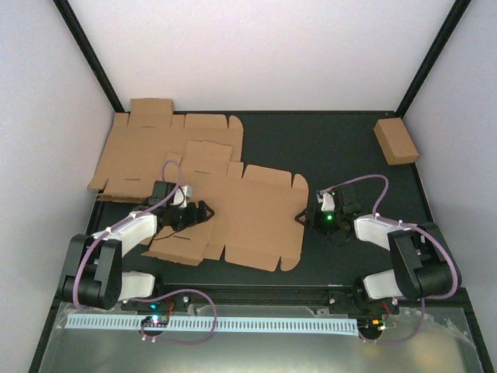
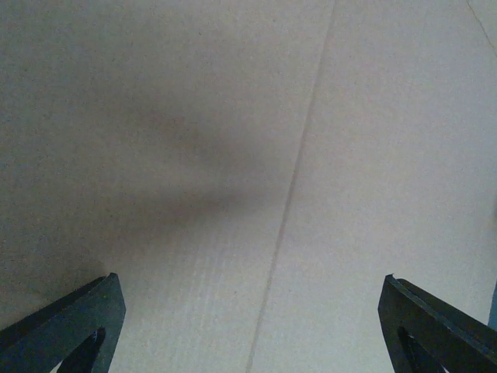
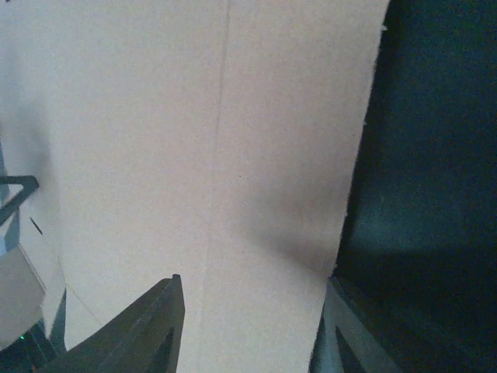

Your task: Fold the paper box

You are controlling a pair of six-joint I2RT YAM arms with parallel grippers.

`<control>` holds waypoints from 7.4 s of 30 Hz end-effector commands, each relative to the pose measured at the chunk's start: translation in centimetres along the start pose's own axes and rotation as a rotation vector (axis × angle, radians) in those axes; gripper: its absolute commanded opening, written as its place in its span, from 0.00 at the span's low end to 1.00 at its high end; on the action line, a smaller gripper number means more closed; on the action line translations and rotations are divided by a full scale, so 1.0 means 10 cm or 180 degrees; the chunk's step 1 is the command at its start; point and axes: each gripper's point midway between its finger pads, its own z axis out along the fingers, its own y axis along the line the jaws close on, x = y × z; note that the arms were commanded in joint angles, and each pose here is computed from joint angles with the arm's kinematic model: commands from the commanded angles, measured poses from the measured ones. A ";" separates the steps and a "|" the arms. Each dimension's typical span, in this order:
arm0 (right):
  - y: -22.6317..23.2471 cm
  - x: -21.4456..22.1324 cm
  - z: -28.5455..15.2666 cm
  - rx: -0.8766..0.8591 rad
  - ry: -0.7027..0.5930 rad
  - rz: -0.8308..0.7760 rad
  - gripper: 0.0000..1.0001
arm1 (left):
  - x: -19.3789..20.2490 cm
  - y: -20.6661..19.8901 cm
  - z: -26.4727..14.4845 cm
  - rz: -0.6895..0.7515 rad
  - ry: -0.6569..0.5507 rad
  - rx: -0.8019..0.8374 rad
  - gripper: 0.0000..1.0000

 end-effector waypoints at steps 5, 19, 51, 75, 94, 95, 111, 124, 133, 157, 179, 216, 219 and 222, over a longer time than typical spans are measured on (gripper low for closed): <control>0.40 -0.01 -0.19 -0.0564 -0.0168 -0.0097 0.48 | 0.06 -0.01 0.13 0.0003 0.0101 0.0058 0.93; 0.46 -0.03 -0.20 -0.0580 -0.0103 -0.0178 0.43 | 0.10 -0.05 0.13 0.0002 0.0083 0.0060 0.92; -0.17 -0.78 -1.07 0.2067 -0.0451 -0.0673 0.02 | -0.77 -0.62 -0.78 0.0497 -0.0980 -0.0222 0.99; 0.69 -0.84 -1.77 0.1272 -0.1448 -0.1397 0.05 | -0.91 -0.33 -0.66 0.0461 -0.0884 -0.0521 0.99; 0.74 -0.76 -1.64 0.1035 -0.1335 -0.1459 0.04 | -1.53 -0.34 -0.11 0.0593 -0.0918 0.0081 0.95; 0.74 -0.75 -1.64 0.1035 -0.1330 -0.1449 0.04 | -1.53 -0.34 -0.10 0.0570 -0.0895 0.0154 0.95; 0.75 -0.85 -1.60 0.1020 -0.1399 -0.1323 0.04 | -1.16 -0.60 -0.42 0.0678 -0.0748 0.0542 0.24; 0.70 -0.78 -1.47 0.0883 -0.1327 -0.1222 0.04 | -0.90 -0.70 -0.46 0.0564 -0.0390 0.0768 0.26; 0.72 -0.79 -1.47 0.0883 -0.1308 -0.1240 0.04 | -0.87 -0.51 -0.37 0.0435 -0.0218 0.0435 0.13; 0.49 -0.69 -1.46 0.1082 -0.1282 -0.0887 0.72 | -1.18 -0.90 -0.59 0.1853 -0.0592 -0.1720 0.02; 0.94 -0.86 -0.45 -0.0298 -0.0371 -0.0470 0.37 | -1.09 -1.64 -0.84 0.3225 -0.0724 -0.2028 0.04; 0.15 -0.94 0.48 -0.0084 -0.0020 -0.0023 0.27 | -0.67 -1.97 -0.91 0.4031 -0.1474 -0.2061 0.02; 0.17 -1.02 0.52 -0.0100 -0.0033 0.0026 0.27 | -0.61 -2.02 -0.96 0.4118 -0.1541 -0.1999 0.01; 0.15 -1.09 0.60 -0.0099 -0.0023 0.0156 0.25 | -0.56 -2.03 -0.92 0.4203 -0.1525 -0.2052 0.02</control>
